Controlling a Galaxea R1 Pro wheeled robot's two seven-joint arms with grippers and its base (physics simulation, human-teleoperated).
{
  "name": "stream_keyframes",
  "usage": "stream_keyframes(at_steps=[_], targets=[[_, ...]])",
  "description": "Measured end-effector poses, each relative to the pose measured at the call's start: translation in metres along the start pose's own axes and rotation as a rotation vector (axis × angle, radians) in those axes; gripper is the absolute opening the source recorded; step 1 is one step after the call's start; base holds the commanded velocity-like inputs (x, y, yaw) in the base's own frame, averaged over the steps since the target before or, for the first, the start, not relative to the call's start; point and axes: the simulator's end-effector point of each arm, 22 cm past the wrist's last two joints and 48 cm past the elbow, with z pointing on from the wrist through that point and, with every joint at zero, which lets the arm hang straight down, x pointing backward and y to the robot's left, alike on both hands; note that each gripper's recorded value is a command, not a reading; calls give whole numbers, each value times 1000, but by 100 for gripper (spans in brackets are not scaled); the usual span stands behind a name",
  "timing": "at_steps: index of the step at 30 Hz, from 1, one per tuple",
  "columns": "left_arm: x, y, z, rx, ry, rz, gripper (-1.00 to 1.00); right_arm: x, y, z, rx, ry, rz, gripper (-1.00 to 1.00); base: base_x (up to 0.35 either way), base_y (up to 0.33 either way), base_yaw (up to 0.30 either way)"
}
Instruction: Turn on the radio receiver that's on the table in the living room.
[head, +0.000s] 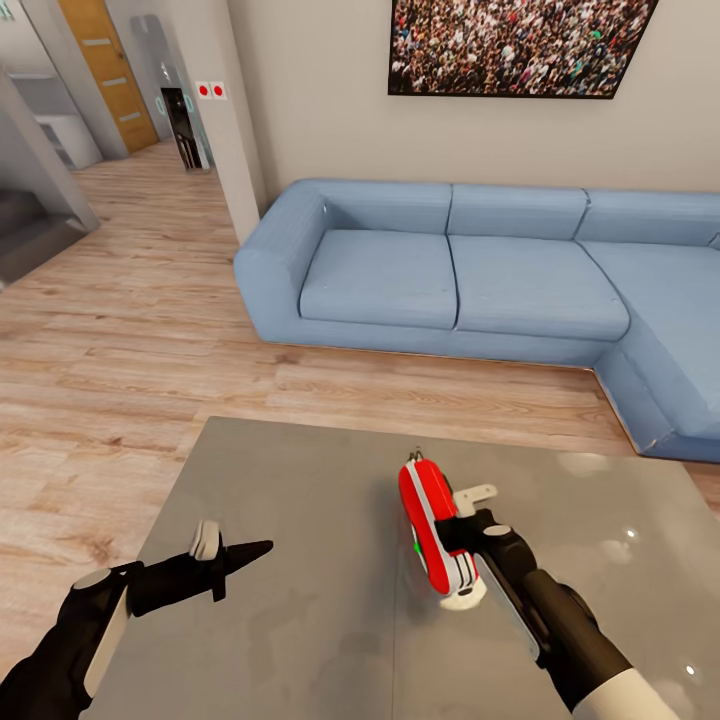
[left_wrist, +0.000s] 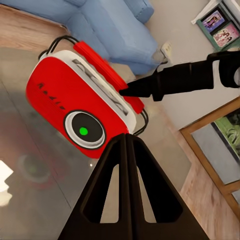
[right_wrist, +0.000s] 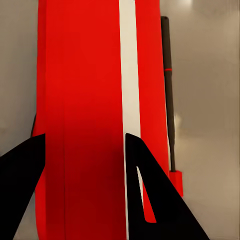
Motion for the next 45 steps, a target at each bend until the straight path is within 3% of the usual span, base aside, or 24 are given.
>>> stream_keyframes(at_steps=[5,8,28,45], targets=[[0,0,0,0,0,1,-100,13,2,11,0,2,12,-100,0,0,0],[0,0,0,0,0,2,-100,13,3,14,5,-22,-7,-100,0,0,0],[0,0,0,-2,0,2,-100,13,4,20,6,-66,0,-100,0,0,0],[-1,0,0,0,-2,2,-100,13,4,20,4,-65,-2,-100,0,0,0]])
